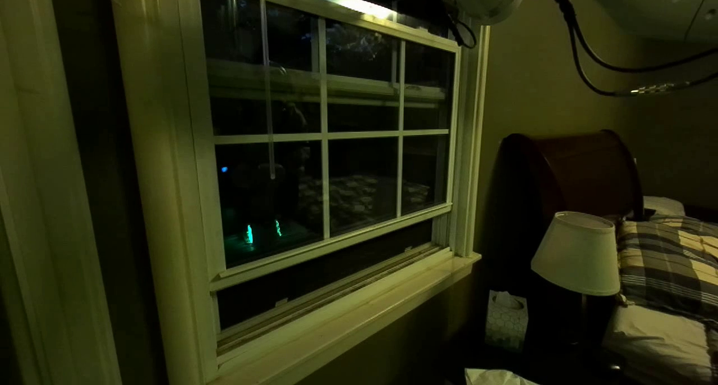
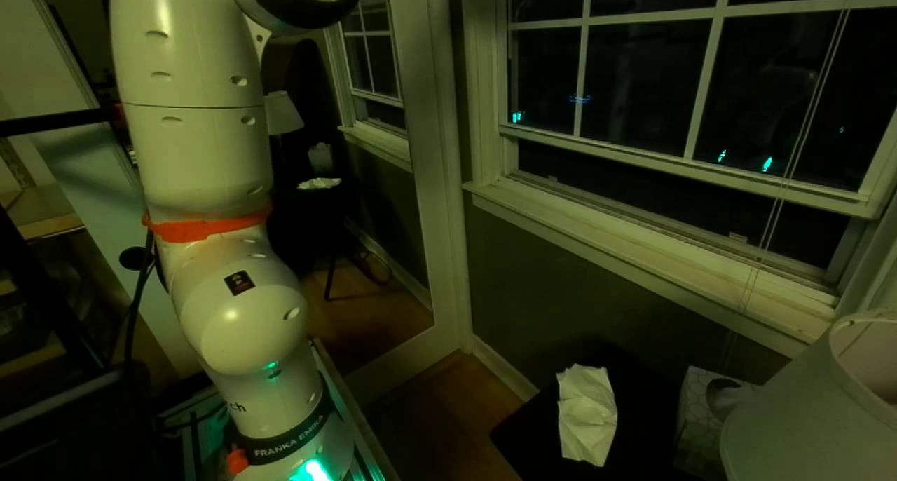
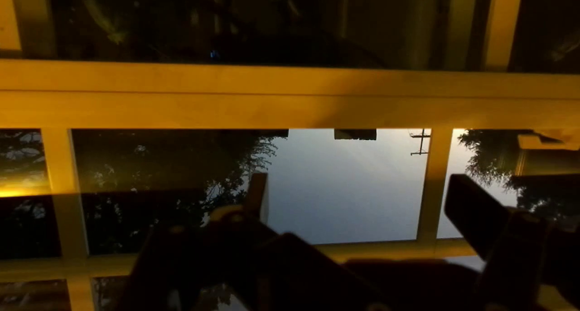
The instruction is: Push the window down
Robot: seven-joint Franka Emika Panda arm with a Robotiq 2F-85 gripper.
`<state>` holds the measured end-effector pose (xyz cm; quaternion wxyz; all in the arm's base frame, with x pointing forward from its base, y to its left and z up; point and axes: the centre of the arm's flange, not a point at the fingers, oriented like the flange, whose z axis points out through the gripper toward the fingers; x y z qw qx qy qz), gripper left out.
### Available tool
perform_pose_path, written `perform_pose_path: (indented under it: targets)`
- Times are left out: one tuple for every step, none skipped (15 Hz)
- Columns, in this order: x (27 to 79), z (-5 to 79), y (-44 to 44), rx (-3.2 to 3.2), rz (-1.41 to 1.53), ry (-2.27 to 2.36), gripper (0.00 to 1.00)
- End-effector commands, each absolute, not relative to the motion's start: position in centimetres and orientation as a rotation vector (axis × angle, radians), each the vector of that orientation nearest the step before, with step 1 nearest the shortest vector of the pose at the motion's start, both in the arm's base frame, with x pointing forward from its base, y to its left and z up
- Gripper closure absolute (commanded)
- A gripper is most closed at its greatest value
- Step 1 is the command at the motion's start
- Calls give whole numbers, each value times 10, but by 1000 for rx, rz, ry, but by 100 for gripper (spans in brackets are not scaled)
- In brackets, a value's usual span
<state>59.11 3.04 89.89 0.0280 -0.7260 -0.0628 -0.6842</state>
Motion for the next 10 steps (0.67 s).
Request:
perform_pose_path:
  targets:
    - [626, 906, 26, -2195, -2159, -217, 0]
    - [631, 903, 25, -2193, -2155, -226, 0]
    - [635, 899, 23, -2196, -2157, -232, 0]
    - [639, 895, 21, -2202, -2158, -231, 0]
    - [643, 892, 18, -2204, -2163, -228, 0]
    - [646, 889, 16, -2209, -2160, -222, 0]
    - [650, 887, 12, -2226, -2155, -216, 0]
    - [652, 886, 9, -2231, -2153, -215, 0]
    - [652, 883, 7, -2242, -2143, -208, 0]
    - [652, 882, 6, -2255, -2128, -207, 0]
